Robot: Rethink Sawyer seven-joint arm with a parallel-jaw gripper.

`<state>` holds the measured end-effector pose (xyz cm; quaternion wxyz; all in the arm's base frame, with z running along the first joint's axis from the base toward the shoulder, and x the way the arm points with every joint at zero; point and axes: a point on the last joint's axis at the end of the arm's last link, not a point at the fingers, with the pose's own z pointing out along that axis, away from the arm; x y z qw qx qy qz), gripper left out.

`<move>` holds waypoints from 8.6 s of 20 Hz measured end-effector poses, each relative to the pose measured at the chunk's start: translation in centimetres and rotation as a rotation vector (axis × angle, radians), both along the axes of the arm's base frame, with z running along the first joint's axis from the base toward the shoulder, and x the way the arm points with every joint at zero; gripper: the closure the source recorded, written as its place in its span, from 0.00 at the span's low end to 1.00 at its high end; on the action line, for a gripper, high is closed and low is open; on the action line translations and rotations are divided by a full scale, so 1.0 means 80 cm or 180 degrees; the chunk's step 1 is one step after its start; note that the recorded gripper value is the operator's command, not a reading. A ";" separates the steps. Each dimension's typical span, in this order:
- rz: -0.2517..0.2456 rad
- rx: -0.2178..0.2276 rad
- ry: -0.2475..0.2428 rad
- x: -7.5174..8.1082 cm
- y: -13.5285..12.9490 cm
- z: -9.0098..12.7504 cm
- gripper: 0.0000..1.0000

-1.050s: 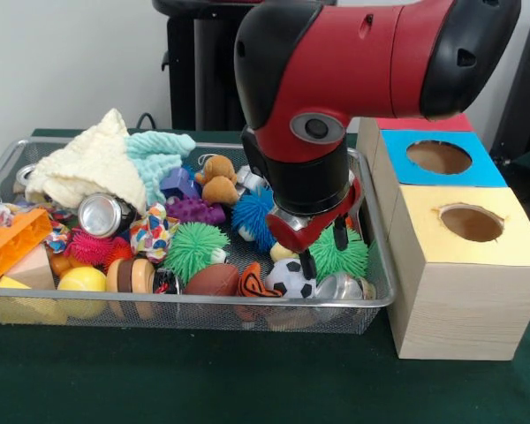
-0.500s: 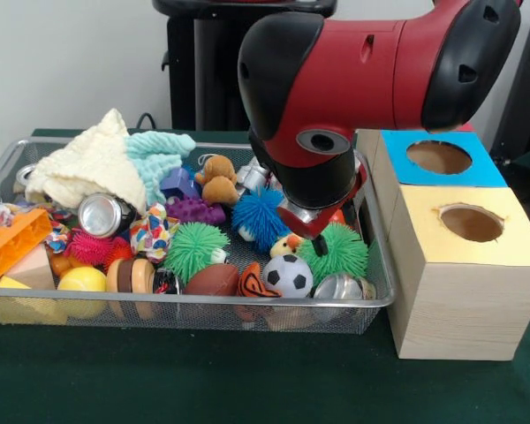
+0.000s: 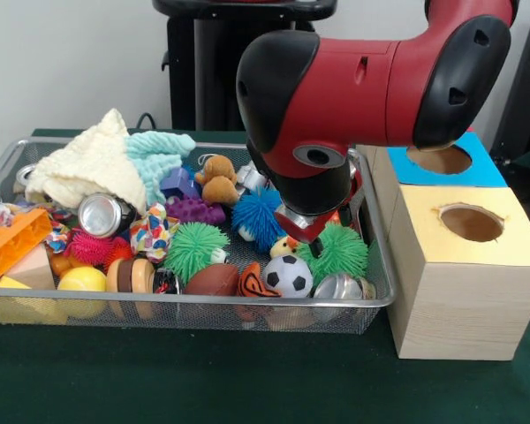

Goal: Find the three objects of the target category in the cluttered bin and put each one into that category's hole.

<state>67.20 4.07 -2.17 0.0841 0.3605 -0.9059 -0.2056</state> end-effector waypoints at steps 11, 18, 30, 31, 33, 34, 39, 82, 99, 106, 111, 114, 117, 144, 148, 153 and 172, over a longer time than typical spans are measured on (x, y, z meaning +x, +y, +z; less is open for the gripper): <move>-0.0076 0.0015 -0.0118 0.002 0.003 -0.013 0.00; -0.0182 -0.0001 -0.0355 0.013 0.005 -0.020 1.00; -0.0184 0.0004 -0.0364 0.014 0.006 -0.019 1.00; -0.0184 0.0004 -0.0364 0.014 0.006 -0.018 1.00; -0.0183 0.0004 -0.0363 0.014 0.006 -0.018 1.00; -0.0176 -0.0002 -0.0358 0.014 0.006 -0.018 1.00; -0.0037 -0.0167 -0.0211 0.010 -0.009 -0.002 1.00; 0.0489 -0.0965 0.0548 -0.001 -0.066 0.085 1.00; 0.0006 -0.0474 -0.0477 0.040 -0.031 0.063 1.00; -0.0007 -0.0454 -0.0501 0.043 -0.030 0.066 1.00; -0.0034 -0.0449 -0.0503 0.044 -0.036 0.066 0.00; -0.0043 -0.0448 -0.0503 0.044 -0.038 0.066 0.00; -0.0059 -0.0446 -0.0504 0.044 -0.042 0.065 0.00; 0.0284 -0.0983 -0.0163 0.030 -0.081 0.050 0.00; 0.0281 -0.1000 -0.0143 0.029 -0.086 0.049 0.00; 0.0304 -0.1049 -0.0091 0.025 -0.093 0.044 0.00; 0.0508 -0.1281 0.0326 -0.009 -0.114 -0.005 0.00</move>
